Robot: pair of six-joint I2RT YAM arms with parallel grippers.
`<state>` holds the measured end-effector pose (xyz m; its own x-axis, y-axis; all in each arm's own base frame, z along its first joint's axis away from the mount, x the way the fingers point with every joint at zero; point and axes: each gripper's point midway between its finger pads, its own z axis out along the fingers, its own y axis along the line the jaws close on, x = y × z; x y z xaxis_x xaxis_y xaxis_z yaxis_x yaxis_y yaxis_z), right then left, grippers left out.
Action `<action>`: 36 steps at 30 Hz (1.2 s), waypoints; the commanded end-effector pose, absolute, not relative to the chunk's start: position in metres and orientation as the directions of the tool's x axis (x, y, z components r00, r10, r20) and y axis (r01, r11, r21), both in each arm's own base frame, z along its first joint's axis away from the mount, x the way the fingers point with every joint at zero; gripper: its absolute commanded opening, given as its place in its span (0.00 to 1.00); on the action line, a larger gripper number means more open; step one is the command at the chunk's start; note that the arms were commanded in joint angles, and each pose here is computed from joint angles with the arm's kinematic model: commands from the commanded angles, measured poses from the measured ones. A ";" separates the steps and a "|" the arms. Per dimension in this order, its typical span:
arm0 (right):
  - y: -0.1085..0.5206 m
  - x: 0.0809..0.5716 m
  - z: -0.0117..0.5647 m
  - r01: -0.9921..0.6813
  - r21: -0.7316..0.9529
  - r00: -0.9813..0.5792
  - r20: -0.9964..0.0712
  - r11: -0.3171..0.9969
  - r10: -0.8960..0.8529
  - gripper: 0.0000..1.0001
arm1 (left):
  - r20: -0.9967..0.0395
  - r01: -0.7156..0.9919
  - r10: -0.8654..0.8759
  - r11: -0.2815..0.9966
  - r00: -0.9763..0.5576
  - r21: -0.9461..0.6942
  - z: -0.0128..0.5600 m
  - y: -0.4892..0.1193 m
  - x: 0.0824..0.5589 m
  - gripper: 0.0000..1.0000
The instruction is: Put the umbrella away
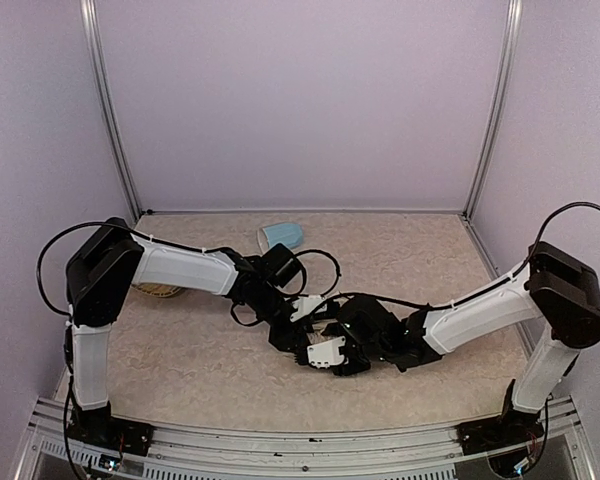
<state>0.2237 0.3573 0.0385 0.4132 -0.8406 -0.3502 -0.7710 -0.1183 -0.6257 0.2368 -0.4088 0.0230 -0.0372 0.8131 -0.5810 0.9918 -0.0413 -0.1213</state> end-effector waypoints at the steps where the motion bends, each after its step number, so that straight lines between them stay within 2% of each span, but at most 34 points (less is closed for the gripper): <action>1: 0.334 0.233 0.005 -0.775 -0.606 0.354 -0.178 -0.181 -0.918 0.53 | -0.252 0.930 0.958 0.036 -0.137 -0.367 -0.054 -0.336 0.178 0.53; 3: 0.329 0.232 -0.002 -0.788 -0.584 0.338 -0.151 -0.192 -0.929 0.44 | -0.277 0.929 0.951 0.024 -0.135 -0.370 -0.049 -0.338 0.178 0.53; 7: 0.326 0.223 -0.005 -0.822 -0.537 0.321 -0.165 -0.188 -0.933 0.24 | -0.379 0.930 0.919 -0.041 -0.108 -0.365 -0.027 -0.348 0.177 0.55; 9: 0.325 0.217 -0.007 -0.840 -0.508 0.320 -0.181 -0.190 -0.930 0.18 | -0.457 0.943 0.886 -0.084 -0.078 -0.322 -0.011 -0.357 0.180 0.61; 11: 0.324 0.211 -0.009 -0.858 -0.474 0.317 -0.189 -0.196 -0.929 0.15 | -0.538 0.963 0.841 -0.100 -0.052 -0.249 0.006 -0.365 0.188 0.66; 12: 0.325 0.208 -0.009 -0.869 -0.456 0.309 -0.199 -0.191 -0.930 0.13 | -0.586 0.976 0.810 -0.096 -0.038 -0.197 0.018 -0.371 0.196 0.73; 14: 0.326 0.201 -0.008 -0.893 -0.409 0.296 -0.226 -0.186 -0.928 0.12 | -0.673 0.993 0.739 -0.069 -0.016 -0.099 0.043 -0.375 0.208 0.97; 18: 0.332 0.178 -0.008 -0.943 -0.271 0.273 -0.295 -0.194 -0.915 0.12 | -0.870 0.988 0.484 0.060 0.095 0.141 0.124 -0.369 0.235 0.99; 20: 0.332 0.169 -0.006 -0.964 -0.194 0.240 -0.320 -0.184 -0.917 0.12 | -0.912 0.967 0.380 0.133 0.154 0.219 0.153 -0.353 0.236 0.99; 23: 0.333 0.149 -0.004 -0.983 -0.039 0.180 -0.354 -0.178 -0.918 0.12 | -0.918 0.925 0.315 0.211 0.242 0.317 0.172 -0.331 0.229 0.99; 27: 0.332 0.134 -0.001 -0.981 0.113 0.105 -0.373 -0.157 -0.922 0.12 | -0.910 0.904 0.322 0.249 0.261 0.347 0.173 -0.316 0.214 0.96; 32: 0.332 0.127 0.012 -0.938 0.330 -0.044 -0.414 -0.105 -0.909 0.13 | -0.841 0.886 0.426 0.163 0.334 0.434 0.150 -0.323 0.181 0.86; 36: 0.331 0.122 0.006 -0.867 0.494 -0.144 -0.358 -0.057 -0.922 0.13 | -0.753 0.884 0.548 0.050 0.364 0.464 0.122 -0.340 0.167 0.83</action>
